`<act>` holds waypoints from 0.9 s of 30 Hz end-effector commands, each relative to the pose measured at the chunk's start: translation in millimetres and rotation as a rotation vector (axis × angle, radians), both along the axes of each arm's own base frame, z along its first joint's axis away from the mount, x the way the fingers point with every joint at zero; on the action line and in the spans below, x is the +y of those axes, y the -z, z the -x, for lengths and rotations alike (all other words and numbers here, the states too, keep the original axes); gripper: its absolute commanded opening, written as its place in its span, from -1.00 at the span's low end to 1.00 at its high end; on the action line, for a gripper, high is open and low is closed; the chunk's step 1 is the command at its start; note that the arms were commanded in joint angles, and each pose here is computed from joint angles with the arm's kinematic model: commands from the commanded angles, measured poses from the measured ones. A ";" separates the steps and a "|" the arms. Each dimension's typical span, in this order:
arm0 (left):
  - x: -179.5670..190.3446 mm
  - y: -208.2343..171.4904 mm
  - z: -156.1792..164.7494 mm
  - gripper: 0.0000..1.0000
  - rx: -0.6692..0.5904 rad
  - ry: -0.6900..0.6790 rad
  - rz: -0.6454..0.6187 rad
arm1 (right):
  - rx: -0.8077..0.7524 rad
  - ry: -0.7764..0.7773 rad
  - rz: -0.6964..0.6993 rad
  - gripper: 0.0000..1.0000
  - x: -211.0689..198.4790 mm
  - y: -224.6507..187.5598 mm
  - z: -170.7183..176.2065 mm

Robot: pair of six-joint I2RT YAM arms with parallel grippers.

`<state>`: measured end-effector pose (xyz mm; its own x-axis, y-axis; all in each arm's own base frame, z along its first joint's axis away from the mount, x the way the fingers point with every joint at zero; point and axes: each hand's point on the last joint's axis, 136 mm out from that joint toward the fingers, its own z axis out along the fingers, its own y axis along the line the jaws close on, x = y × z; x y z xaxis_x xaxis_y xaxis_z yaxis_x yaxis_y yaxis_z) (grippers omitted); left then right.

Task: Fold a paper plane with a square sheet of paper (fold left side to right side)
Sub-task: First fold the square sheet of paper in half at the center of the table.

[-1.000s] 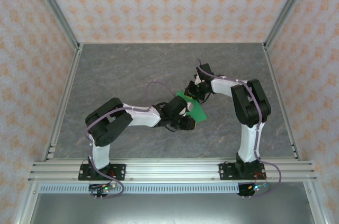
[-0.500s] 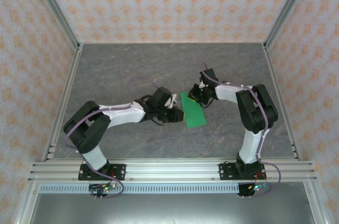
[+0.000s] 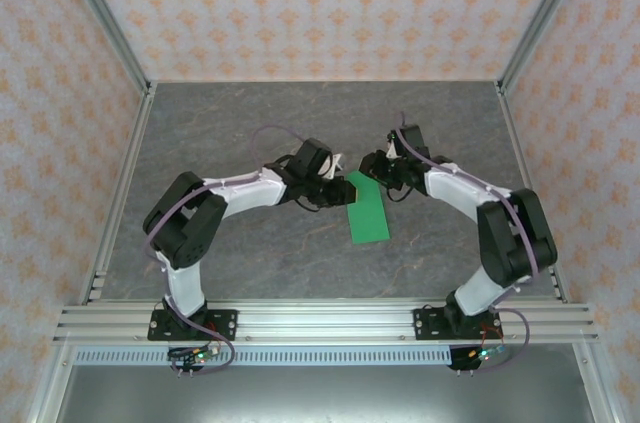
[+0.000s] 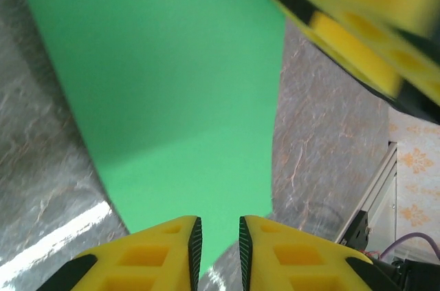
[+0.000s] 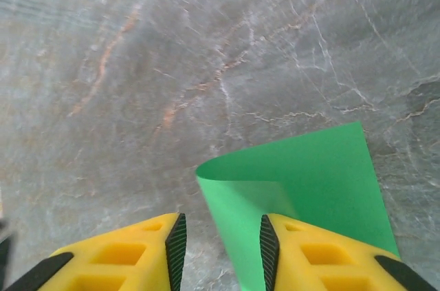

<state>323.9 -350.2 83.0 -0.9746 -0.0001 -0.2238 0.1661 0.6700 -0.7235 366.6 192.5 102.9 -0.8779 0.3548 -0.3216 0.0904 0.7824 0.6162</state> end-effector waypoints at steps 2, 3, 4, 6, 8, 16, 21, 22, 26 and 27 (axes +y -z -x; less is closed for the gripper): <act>-14.6 9.1 -7.9 -0.54 0.007 0.038 0.006 | 0.072 -0.029 0.058 -0.37 -12.3 4.3 31.3; -16.2 12.4 -9.9 -0.53 0.011 0.038 0.004 | 0.090 -0.040 0.050 -0.41 -11.5 6.0 40.7; -16.9 16.0 -11.8 -0.54 0.015 0.037 -0.003 | 0.102 -0.047 0.041 -0.45 -10.4 7.0 48.6; -17.9 24.6 -14.7 -0.54 0.024 0.037 -0.021 | 0.130 -0.048 0.017 -0.55 -9.4 11.5 66.3; -19.3 31.4 -17.3 -0.54 0.033 0.035 -0.030 | 0.147 -0.054 -0.008 -0.61 -7.4 13.3 79.2; -18.0 48.3 -19.2 -0.54 0.055 0.026 -0.061 | 0.170 -0.060 0.036 -0.64 -15.2 19.1 105.7; -16.0 48.6 -18.2 -0.54 0.054 0.027 -0.071 | 0.263 -0.083 0.000 -0.66 -3.1 43.1 116.7; -16.8 48.5 -18.0 -0.54 0.054 0.028 -0.071 | 0.282 -0.087 0.016 -0.66 -3.2 49.2 118.5; -18.4 46.3 -16.9 -0.54 0.051 0.035 -0.068 | 0.340 -0.073 0.089 -0.66 -11.5 70.4 121.1; -18.5 45.7 -16.7 -0.53 0.051 0.036 -0.067 | 0.351 -0.069 0.110 -0.66 -14.7 74.4 122.0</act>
<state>341.3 -363.7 29.1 -0.9870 0.0248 -0.1586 0.1291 0.7098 -0.6925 249.2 185.9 38.7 -0.9631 0.2656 -0.0442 0.2043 0.8279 0.5224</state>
